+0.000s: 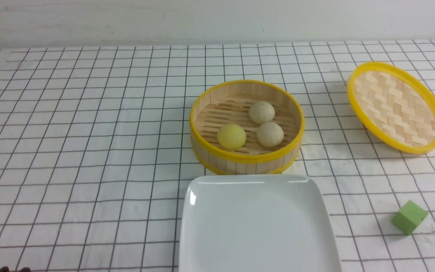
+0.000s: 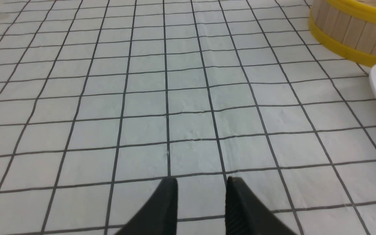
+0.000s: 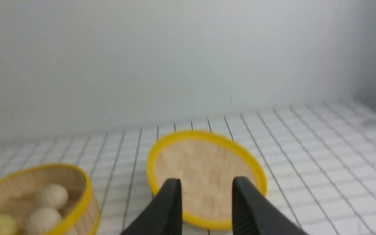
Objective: Put the steamed buns into the plate on the white-black tablecloth.
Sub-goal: 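Reach toward a bun in the bamboo steamer with the right gripper, then move the steamed bun from the bamboo steamer onto the white plate with the right gripper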
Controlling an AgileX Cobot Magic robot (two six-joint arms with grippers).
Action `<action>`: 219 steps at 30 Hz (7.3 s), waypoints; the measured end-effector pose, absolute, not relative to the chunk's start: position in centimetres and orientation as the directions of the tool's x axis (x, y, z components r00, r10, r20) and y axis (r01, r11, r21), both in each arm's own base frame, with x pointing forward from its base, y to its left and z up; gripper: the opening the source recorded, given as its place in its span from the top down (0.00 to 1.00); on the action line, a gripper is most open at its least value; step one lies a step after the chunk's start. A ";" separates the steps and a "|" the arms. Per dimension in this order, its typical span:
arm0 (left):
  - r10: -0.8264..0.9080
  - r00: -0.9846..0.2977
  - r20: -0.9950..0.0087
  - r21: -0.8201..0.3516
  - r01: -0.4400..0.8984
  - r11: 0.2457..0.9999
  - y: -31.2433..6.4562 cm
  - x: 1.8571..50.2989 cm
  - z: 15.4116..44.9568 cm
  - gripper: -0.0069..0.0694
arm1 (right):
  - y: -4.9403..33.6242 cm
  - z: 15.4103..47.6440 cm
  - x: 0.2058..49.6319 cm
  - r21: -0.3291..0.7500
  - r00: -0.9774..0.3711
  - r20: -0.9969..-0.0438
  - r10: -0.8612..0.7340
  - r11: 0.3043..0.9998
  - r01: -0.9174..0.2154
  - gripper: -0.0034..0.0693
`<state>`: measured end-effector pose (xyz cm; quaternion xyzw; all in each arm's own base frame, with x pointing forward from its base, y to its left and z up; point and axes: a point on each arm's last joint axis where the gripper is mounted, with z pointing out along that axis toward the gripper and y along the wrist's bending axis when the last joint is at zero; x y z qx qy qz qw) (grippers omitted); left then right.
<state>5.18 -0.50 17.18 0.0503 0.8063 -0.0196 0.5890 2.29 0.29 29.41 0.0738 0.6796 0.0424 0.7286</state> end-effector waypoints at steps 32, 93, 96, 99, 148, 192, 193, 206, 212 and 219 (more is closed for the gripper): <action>0.058 -0.301 -0.952 0.028 0.104 0.994 -0.5 5.2 17.2 0.59 | 2.6 35.3 -2.3 0.344 0.068 -0.930 0.362 0.919 -0.192 0.62; 0.173 -0.345 -0.922 0.004 0.439 0.899 -4.5 15.8 37.7 0.59 | 9.9 40.5 34.1 0.175 -0.483 -0.758 -0.437 0.578 -0.797 0.62; 0.161 -0.367 -0.916 -0.030 0.462 0.886 -4.9 17.7 37.6 0.59 | 11.1 38.5 36.3 0.159 -0.490 -0.733 -0.473 0.581 -0.798 0.62; 0.158 -0.384 -0.910 -0.056 0.490 0.870 -5.4 19.3 37.2 0.59 | 12.0 35.5 38.9 0.150 -0.513 -0.698 -0.500 0.598 -0.788 0.62; 0.195 -0.385 -0.902 -0.071 0.578 0.813 -6.4 21.1 35.9 0.59 | 17.9 21.2 44.8 0.184 -0.608 -0.440 -0.661 0.596 -0.782 0.39; 0.186 -0.387 -0.903 -0.080 0.577 0.813 -6.4 21.2 36.0 0.59 | 13.8 38.6 29.2 0.328 -0.741 -0.534 -0.409 0.707 -0.626 0.92; 0.185 -0.387 -0.903 -0.081 0.577 0.813 -6.4 21.1 36.0 0.59 | 13.9 36.6 29.2 0.351 -0.758 -0.487 -0.434 0.698 -0.625 0.92; 0.179 -0.388 -0.904 -0.087 0.577 0.812 -6.5 21.1 36.0 0.59 | 14.8 23.2 31.9 0.383 -0.755 -0.345 -0.557 0.651 -0.655 0.91; 0.178 -0.389 -0.904 -0.088 0.577 0.812 -6.5 21.1 36.0 0.59 | 15.0 21.4 33.0 0.357 -0.735 -0.364 -0.572 0.643 -0.677 0.91; 0.178 -0.389 -0.904 -0.088 0.577 0.812 -6.5 21.1 36.0 0.59 | 15.1 20.1 33.3 0.358 -0.733 -0.345 -0.586 0.640 -0.680 0.88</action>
